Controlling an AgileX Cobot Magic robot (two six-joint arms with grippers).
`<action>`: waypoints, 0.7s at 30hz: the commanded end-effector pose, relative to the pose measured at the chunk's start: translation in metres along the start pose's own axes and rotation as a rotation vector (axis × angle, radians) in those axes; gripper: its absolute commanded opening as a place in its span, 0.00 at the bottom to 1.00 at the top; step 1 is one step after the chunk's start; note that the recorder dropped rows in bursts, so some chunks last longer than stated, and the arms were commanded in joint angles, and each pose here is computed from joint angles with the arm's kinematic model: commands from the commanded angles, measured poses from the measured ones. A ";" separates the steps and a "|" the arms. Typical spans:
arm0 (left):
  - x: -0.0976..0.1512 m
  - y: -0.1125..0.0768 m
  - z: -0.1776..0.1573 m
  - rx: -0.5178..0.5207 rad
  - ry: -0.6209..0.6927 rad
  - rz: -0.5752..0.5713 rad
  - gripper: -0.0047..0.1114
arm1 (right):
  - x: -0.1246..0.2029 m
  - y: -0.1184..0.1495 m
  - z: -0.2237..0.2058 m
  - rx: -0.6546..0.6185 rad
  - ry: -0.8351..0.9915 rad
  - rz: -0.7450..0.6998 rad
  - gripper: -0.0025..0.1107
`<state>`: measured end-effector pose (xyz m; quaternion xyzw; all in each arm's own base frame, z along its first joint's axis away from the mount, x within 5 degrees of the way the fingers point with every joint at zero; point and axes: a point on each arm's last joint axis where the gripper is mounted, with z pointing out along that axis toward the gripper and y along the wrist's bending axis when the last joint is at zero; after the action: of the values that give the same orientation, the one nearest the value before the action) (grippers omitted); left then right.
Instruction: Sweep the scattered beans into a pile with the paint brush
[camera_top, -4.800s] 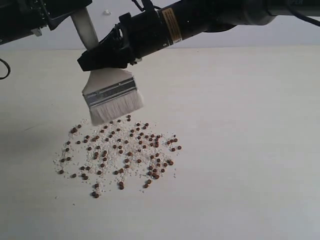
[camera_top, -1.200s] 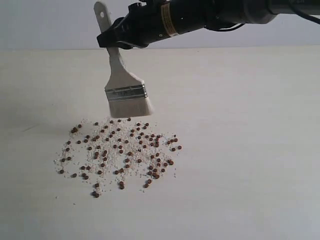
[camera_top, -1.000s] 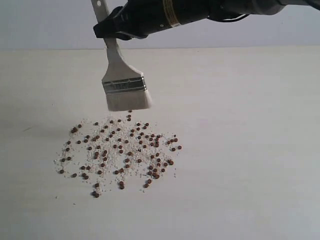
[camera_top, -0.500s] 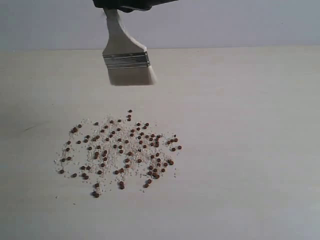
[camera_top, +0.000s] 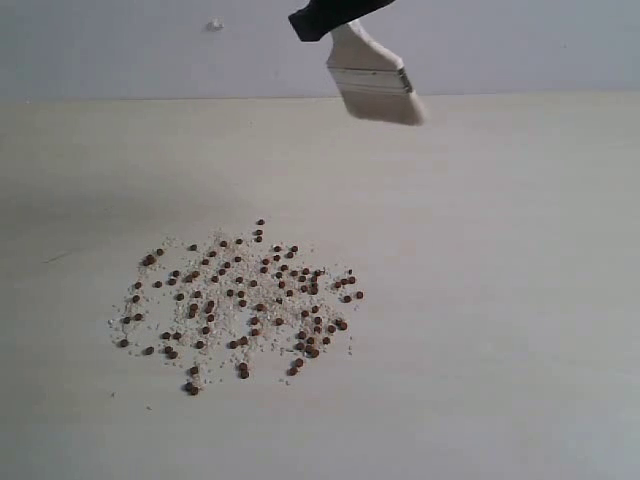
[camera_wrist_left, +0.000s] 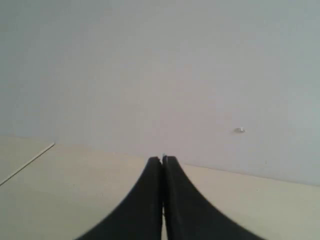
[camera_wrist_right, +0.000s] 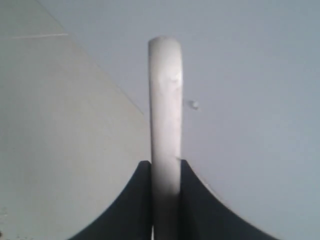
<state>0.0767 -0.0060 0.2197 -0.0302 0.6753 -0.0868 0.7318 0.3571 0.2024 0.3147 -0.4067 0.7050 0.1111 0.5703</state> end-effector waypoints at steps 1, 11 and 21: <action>0.002 0.000 -0.009 -0.001 0.002 0.020 0.04 | -0.003 -0.008 -0.027 0.152 0.017 -0.037 0.02; 0.013 0.005 -0.022 -0.052 0.085 -0.048 0.04 | -0.004 -0.017 -0.070 0.431 0.072 -0.086 0.02; 0.018 0.007 -0.022 -0.081 0.141 -0.180 0.04 | -0.020 0.017 -0.080 0.689 0.119 -0.165 0.02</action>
<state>0.0568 -0.0006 0.1985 -0.1061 0.7255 -0.1140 0.6704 0.2964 0.1693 0.3476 -0.2680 0.7041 -0.1879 0.6302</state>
